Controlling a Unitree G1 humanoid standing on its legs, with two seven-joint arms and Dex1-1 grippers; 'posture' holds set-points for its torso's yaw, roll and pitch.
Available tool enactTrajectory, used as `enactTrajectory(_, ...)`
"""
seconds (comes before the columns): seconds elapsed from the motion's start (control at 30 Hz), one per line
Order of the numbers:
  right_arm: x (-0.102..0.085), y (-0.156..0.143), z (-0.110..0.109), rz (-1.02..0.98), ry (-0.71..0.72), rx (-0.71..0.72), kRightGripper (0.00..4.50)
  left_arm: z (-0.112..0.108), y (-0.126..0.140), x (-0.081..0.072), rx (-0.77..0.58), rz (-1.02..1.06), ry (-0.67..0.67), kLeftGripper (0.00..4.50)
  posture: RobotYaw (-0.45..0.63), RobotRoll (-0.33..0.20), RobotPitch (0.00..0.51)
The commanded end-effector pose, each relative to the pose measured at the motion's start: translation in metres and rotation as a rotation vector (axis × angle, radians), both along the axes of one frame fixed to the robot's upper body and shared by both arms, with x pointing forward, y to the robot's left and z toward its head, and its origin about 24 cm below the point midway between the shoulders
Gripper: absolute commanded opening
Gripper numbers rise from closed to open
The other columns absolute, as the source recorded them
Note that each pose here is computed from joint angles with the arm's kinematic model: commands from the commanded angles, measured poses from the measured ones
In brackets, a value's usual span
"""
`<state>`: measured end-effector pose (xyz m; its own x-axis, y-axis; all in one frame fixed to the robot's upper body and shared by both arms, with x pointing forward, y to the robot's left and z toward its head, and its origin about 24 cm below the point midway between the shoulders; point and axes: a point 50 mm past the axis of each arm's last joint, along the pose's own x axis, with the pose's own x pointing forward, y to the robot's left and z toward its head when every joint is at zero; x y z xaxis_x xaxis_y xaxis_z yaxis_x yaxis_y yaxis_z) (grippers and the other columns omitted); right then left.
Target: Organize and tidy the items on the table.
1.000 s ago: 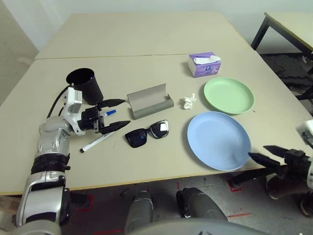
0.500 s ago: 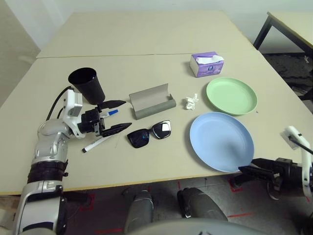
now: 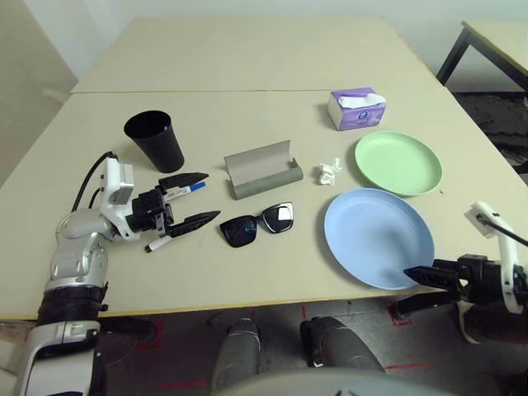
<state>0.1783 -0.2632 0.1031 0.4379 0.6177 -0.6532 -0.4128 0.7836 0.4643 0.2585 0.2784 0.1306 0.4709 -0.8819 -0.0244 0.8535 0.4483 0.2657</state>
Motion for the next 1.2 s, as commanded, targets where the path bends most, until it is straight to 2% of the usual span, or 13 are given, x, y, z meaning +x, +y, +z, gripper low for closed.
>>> enactTrajectory(0.03, -0.001, 0.001, 0.000, 0.012, 0.009, -0.004, 0.99, 0.003, 0.001, -0.001, 0.004, 0.006, -0.028, 4.50, -0.03, 0.000, 0.122)
enactTrajectory(0.13, -0.004, 0.002, -0.001, 0.022, 0.024, 0.001, 0.03, 0.001, 0.000, -0.001, 0.000, 0.007, -0.026, 4.50, -0.04, 0.000, 0.121)
enactTrajectory(0.43, 0.000, -0.012, 0.013, 0.007, 0.028, -0.003, 0.03, -0.007, -0.004, 0.000, -0.010, -0.002, -0.014, 4.50, -0.05, 0.000, 0.128)
enactTrajectory(0.63, 0.024, -0.019, 0.043, 0.022, -0.018, 0.009, 0.03, -0.012, -0.005, 0.001, -0.017, -0.005, -0.006, 4.50, -0.06, 0.000, 0.133)
enactTrajectory(0.8, 0.057, -0.021, 0.077, -0.005, -0.079, 0.052, 0.03, -0.019, -0.006, -0.001, -0.017, -0.008, 0.003, 4.50, -0.05, 0.000, 0.136)
enactTrajectory(0.9, 0.073, -0.023, 0.093, -0.035, -0.064, 0.070, 0.03, -0.022, -0.007, -0.003, -0.019, -0.008, 0.006, 4.50, -0.05, 0.000, 0.139)
enactTrajectory(1.2, 0.100, -0.029, 0.109, -0.018, 0.051, 0.028, 0.03, -0.035, -0.013, -0.012, -0.029, -0.001, 0.017, 4.50, -0.03, 0.000, 0.144)
